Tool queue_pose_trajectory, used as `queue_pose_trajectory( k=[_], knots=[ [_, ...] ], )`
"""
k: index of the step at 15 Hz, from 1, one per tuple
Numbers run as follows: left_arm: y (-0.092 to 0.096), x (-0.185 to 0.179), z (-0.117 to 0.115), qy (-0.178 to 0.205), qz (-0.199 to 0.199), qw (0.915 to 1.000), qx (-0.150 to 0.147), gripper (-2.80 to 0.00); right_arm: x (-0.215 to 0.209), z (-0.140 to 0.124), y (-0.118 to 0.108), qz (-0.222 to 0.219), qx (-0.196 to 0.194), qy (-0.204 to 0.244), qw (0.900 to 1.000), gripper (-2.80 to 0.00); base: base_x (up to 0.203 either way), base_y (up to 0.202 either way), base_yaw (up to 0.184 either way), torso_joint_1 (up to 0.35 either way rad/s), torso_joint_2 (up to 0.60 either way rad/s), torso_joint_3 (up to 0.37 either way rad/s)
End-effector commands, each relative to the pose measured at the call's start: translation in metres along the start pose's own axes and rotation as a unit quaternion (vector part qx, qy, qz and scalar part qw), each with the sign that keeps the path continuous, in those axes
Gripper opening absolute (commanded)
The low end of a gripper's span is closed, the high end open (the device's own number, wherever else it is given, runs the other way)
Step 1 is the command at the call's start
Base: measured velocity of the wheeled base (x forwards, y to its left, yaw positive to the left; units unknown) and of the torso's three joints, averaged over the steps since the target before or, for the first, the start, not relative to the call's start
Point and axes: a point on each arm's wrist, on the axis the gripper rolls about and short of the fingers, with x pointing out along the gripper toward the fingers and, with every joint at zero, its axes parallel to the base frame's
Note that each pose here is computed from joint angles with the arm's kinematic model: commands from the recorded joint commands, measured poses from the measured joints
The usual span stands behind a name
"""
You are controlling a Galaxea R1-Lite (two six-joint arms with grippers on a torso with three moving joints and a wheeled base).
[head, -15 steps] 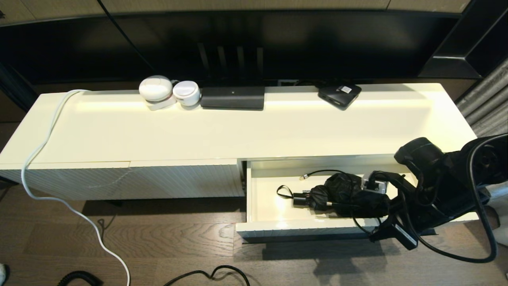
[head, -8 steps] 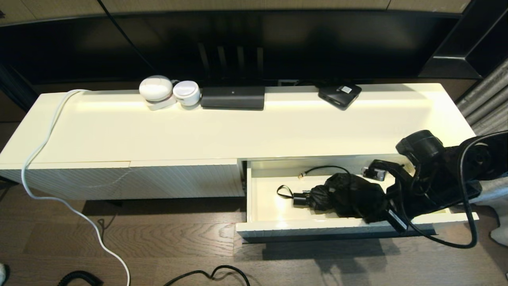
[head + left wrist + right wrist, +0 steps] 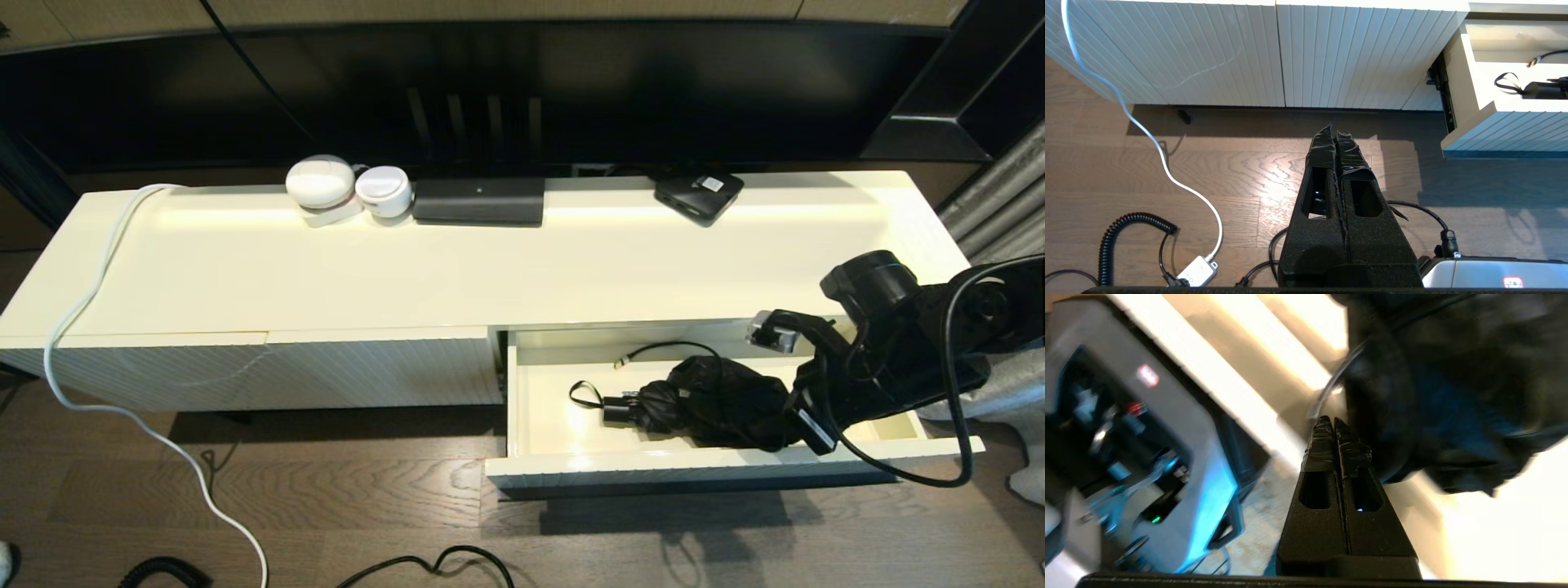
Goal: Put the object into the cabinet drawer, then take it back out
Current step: Put the data cable in the drawer
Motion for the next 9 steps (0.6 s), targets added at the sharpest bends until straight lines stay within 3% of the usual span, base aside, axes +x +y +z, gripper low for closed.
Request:
queue_pose_trajectory(
  k=[1,3,9],
  knots=[
    [0.0,0.0,0.0,0.0,-0.001,1.0,0.0,-2.8,0.007,0.001,-0.013,-0.022,0.001,-0.001,1.0,-2.8,0.0,0.0,0.0,0.0,0.0,0.0],
    [0.0,0.0,0.0,0.0,0.0,1.0,0.0,-2.8,0.01,0.002,-0.022,-0.042,-0.002,-0.005,0.999,-2.8,0.0,0.0,0.0,0.0,0.0,0.0],
    [0.0,0.0,0.0,0.0,0.001,1.0,0.0,-2.8,0.025,-0.001,-0.029,-0.037,0.004,0.006,0.999,-2.8,0.0,0.0,0.0,0.0,0.0,0.0]
  ],
)
